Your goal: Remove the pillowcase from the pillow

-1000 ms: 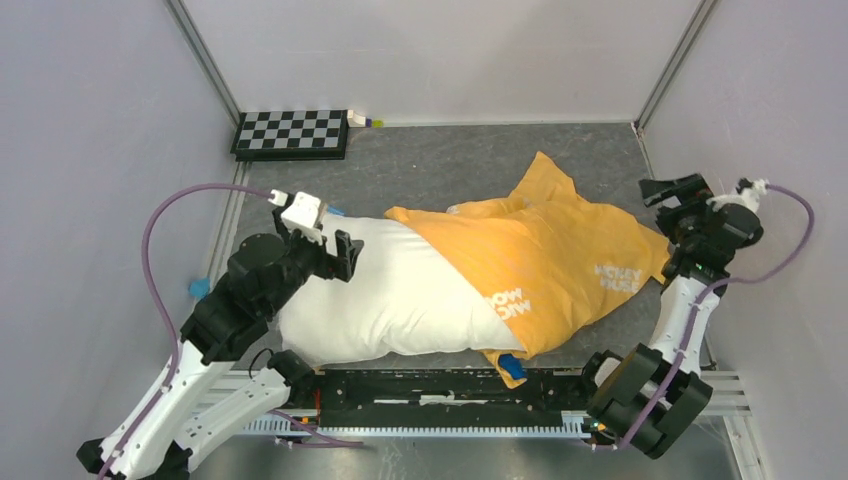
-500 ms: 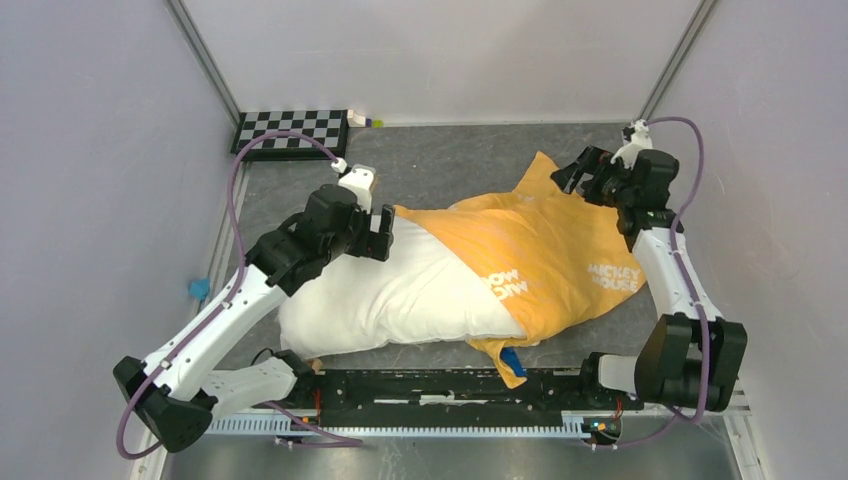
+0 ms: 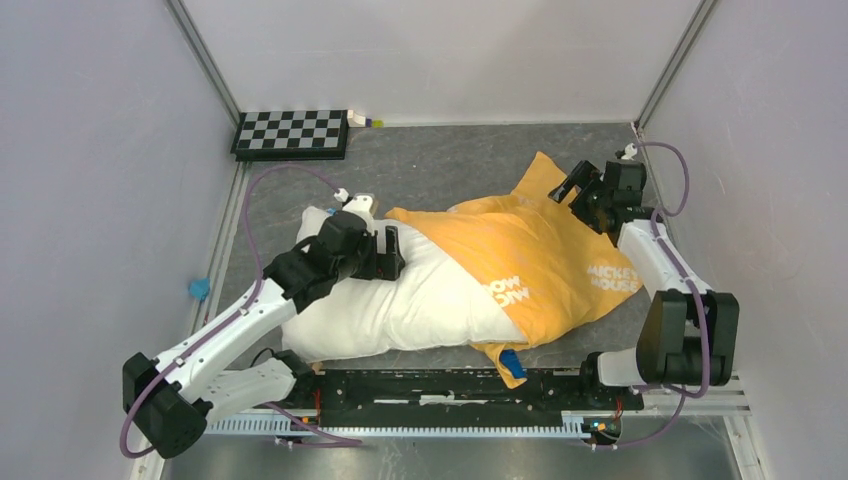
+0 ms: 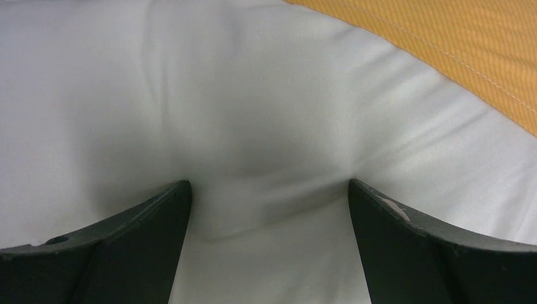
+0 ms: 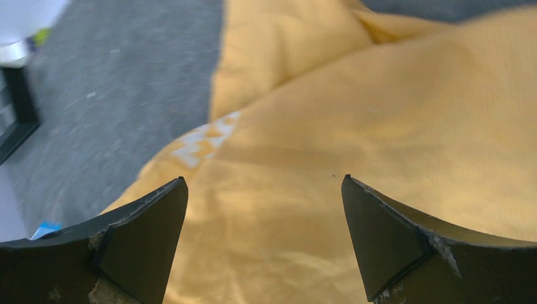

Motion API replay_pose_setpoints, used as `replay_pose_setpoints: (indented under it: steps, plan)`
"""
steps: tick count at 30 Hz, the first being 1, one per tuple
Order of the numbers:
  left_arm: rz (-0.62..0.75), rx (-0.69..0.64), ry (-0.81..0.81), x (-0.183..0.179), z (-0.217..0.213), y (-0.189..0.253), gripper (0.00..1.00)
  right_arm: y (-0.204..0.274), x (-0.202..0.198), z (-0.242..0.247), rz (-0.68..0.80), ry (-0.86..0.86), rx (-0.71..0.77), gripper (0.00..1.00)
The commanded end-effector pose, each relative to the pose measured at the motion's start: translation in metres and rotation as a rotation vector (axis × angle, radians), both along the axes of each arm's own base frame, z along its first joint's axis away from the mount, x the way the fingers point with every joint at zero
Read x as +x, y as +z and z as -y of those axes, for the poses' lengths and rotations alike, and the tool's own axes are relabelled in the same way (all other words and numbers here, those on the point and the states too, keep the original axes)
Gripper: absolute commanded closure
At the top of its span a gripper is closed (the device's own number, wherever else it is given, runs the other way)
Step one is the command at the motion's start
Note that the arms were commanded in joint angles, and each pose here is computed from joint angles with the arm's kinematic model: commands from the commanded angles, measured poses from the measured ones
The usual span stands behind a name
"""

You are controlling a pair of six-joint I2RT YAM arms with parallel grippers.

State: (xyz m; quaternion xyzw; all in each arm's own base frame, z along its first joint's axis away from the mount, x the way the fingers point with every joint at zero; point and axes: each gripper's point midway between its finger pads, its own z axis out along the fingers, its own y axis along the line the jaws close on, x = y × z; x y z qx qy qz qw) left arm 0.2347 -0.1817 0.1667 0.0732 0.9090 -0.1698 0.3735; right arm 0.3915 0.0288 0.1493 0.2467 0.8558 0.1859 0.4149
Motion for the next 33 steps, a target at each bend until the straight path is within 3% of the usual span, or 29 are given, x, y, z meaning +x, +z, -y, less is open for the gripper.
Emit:
replay_pose_setpoints:
  steps: [1, 15, 16, 17, 19, 20, 24, 28, 33]
  plan:
    - [-0.110, -0.100, -0.036, -0.035, 0.024, -0.019, 0.03, -0.012, -0.002, 0.032, -0.150, -0.241, -0.059, 0.02]
    - [-0.119, -0.091, -0.045, -0.045, 0.030, -0.027, 0.02, -0.052, 0.016, -0.008, -0.262, -0.168, -0.044, 0.04]
    - [-0.112, -0.091, -0.048, -0.044, 0.030, -0.025, 0.02, -0.053, 0.017, -0.010, -0.255, -0.164, -0.027, 0.11]
    - [-0.101, -0.087, -0.048, -0.043, 0.029, -0.022, 0.02, -0.053, 0.018, -0.013, -0.239, -0.158, -0.010, 0.27]
    - [-0.076, -0.072, -0.057, -0.041, 0.027, -0.012, 0.01, -0.040, 0.027, -0.019, -0.165, -0.129, 0.022, 0.87]
    - [-0.054, -0.062, -0.058, -0.038, 0.025, -0.003, 0.00, -0.032, 0.030, -0.019, -0.141, -0.128, 0.025, 1.00]
    - [0.005, -0.071, -0.038, -0.023, 0.013, 0.040, 0.00, 0.026, 0.050, -0.034, 0.041, -0.025, 0.043, 1.00]
    - [0.082, -0.082, 0.000, 0.008, -0.003, 0.080, 0.00, 0.114, 0.065, -0.059, 0.354, 0.127, 0.105, 1.00]
    - [0.159, 0.036, -0.062, 0.029, -0.012, 0.107, 0.00, 0.201, 0.067, -0.074, 0.563, 0.237, 0.110, 1.00]
